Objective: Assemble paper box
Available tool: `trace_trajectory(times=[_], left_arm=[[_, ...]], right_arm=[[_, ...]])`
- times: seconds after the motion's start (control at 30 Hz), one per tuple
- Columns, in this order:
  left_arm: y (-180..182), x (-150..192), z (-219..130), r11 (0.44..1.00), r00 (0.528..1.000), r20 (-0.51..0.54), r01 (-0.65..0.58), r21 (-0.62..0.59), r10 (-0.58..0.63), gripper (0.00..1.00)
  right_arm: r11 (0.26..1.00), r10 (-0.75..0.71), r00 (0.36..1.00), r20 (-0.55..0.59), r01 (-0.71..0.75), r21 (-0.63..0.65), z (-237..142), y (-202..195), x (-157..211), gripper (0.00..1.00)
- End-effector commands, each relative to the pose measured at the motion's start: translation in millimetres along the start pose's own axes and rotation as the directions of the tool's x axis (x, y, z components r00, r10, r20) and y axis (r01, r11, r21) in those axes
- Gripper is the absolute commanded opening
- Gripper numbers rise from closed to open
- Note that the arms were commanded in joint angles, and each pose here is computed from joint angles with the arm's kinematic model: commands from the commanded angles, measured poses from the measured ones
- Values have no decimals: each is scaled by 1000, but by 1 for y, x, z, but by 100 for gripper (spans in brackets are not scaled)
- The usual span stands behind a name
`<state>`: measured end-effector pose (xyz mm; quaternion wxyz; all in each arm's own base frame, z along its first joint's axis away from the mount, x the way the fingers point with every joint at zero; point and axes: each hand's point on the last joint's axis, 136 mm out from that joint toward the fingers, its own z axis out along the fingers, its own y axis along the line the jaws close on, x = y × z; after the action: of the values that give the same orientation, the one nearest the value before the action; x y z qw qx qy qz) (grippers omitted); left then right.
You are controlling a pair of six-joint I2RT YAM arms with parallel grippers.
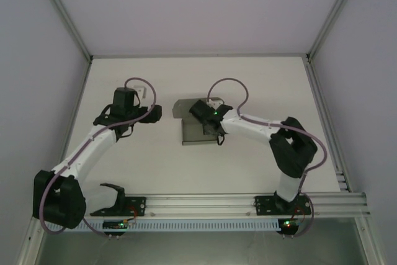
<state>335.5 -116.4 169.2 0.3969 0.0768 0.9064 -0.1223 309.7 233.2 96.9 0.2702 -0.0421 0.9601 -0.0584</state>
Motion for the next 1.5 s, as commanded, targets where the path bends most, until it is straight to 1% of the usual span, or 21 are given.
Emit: trace_trajectory(times=[0.0,0.03,0.17,0.27,0.37,0.4,0.43,0.5,0.57,0.67,0.77,0.8,0.97,1.07,1.1,1.17,1.2,1.27,1.33,1.4,1.47], left_arm=[[-46,-23,-13,972,983,118,-159,172,140,100],[-54,-24,-13,962,976,132,-197,189,174,99],[-85,-23,-9,902,943,142,-329,279,300,100],[-94,-21,0,873,928,110,-372,316,355,99],[-104,-17,9,827,899,101,-432,360,426,100],[-107,-15,11,812,890,100,-448,375,445,100],[-107,-13,15,801,881,92,-461,383,463,97],[-109,-11,22,786,869,79,-478,392,489,92],[-105,-12,29,796,869,50,-473,377,492,91],[-108,-4,33,764,847,43,-499,408,530,89],[-106,-1,41,754,832,31,-517,405,554,81],[-104,-2,44,757,831,22,-518,397,556,79],[-102,-2,55,765,826,-35,-504,401,562,59],[-102,1,59,761,818,-52,-506,407,573,43],[-101,2,60,759,814,-57,-510,406,578,35],[-99,4,60,756,808,-63,-517,402,586,26],[-98,4,61,755,805,-64,-523,396,590,22],[-95,3,61,759,803,-67,-528,380,592,21],[-94,0,62,763,804,-67,-531,368,591,15],[-94,-4,63,773,812,-63,-524,359,580,6],[-95,-9,63,784,822,-63,-513,349,566,1]], right_arm=[[990,-138,981,139,138,10,-29,-14,-36,94],[982,-186,969,164,190,-5,-33,-14,-42,99],[895,-372,881,291,424,-139,-55,6,-67,99],[811,-485,800,353,563,-161,-63,15,-79,99],[673,-594,708,382,698,-244,-56,25,-74,99],[641,-615,691,381,719,-269,-51,24,-74,99],[610,-635,674,377,738,-290,-46,24,-73,99],[582,-656,661,365,751,-313,-36,20,-77,95],[566,-667,656,353,754,-333,-30,16,-81,88],[545,-686,647,332,760,-354,-23,11,-80,75],[521,-705,633,318,768,-372,-14,7,-77,67],[523,-707,634,312,767,-372,-11,5,-78,67],[543,-724,641,254,758,-363,1,-3,-81,52],[540,-728,638,251,759,-364,5,-3,-80,46],[544,-731,638,243,760,-357,7,-5,-80,39],[543,-740,636,221,758,-363,8,-7,-77,33],[543,-740,636,219,757,-363,7,-8,-77,29],[539,-746,630,214,761,-362,7,-9,-75,22],[533,-748,626,220,764,-363,6,-9,-76,13],[532,-751,624,216,766,-362,4,-8,-77,10],[539,-751,623,218,770,-343,3,-10,-81,8]])
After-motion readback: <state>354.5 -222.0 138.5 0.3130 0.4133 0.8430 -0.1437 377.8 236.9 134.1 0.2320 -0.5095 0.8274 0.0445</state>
